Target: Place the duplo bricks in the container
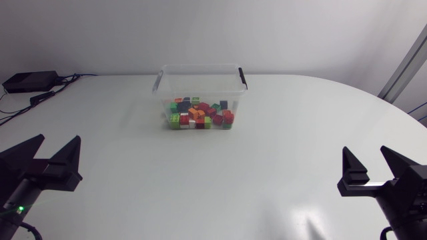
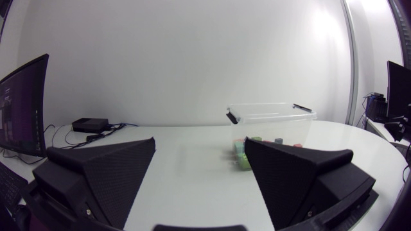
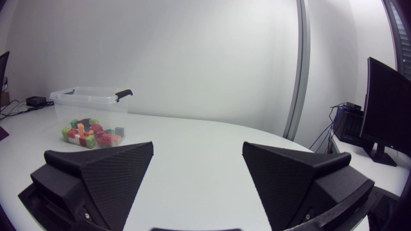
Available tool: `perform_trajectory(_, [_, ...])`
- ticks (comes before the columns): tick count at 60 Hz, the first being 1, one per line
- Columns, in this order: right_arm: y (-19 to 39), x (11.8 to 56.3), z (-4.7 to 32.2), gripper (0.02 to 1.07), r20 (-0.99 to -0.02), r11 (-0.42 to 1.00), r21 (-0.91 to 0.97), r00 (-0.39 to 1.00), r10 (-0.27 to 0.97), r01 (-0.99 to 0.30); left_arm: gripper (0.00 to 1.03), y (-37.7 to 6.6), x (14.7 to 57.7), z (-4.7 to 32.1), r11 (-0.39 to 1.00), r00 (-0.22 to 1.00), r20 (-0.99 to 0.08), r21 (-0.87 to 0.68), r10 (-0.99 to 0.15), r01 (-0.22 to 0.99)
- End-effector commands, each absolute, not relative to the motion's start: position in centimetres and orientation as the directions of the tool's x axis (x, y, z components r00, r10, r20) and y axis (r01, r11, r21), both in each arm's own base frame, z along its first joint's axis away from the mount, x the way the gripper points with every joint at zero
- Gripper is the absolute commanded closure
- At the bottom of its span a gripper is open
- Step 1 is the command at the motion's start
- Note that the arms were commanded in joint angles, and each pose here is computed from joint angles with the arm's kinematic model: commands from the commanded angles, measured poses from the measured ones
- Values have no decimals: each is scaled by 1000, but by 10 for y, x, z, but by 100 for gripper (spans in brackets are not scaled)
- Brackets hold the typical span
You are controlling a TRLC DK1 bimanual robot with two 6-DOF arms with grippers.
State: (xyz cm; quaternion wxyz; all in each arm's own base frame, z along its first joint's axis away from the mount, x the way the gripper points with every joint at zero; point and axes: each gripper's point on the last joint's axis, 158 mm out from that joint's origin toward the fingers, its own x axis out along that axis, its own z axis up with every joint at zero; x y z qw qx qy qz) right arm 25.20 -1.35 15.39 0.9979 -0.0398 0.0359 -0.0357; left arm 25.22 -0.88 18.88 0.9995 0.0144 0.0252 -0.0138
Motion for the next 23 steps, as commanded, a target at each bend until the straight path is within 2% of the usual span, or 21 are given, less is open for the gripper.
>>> perform_trajectory(1, [-11, 253, 148, 7, -68, 998, -36, 996, -60, 57, 7, -7, 253, 174, 1000, 998, -51, 9, -24, 25])
perform_trajectory(10, [-2, 254, 149, 7, -57, 1000, -1, 998, -11, 11, 9, -3, 254, 151, 1000, 998, -61, -1, -17, 17])
perform_trajectory(23, [-2, 254, 149, 7, -57, 1000, -1, 998, -10, 10, 10, -3, 254, 150, 1000, 998, -61, -1, -17, 17])
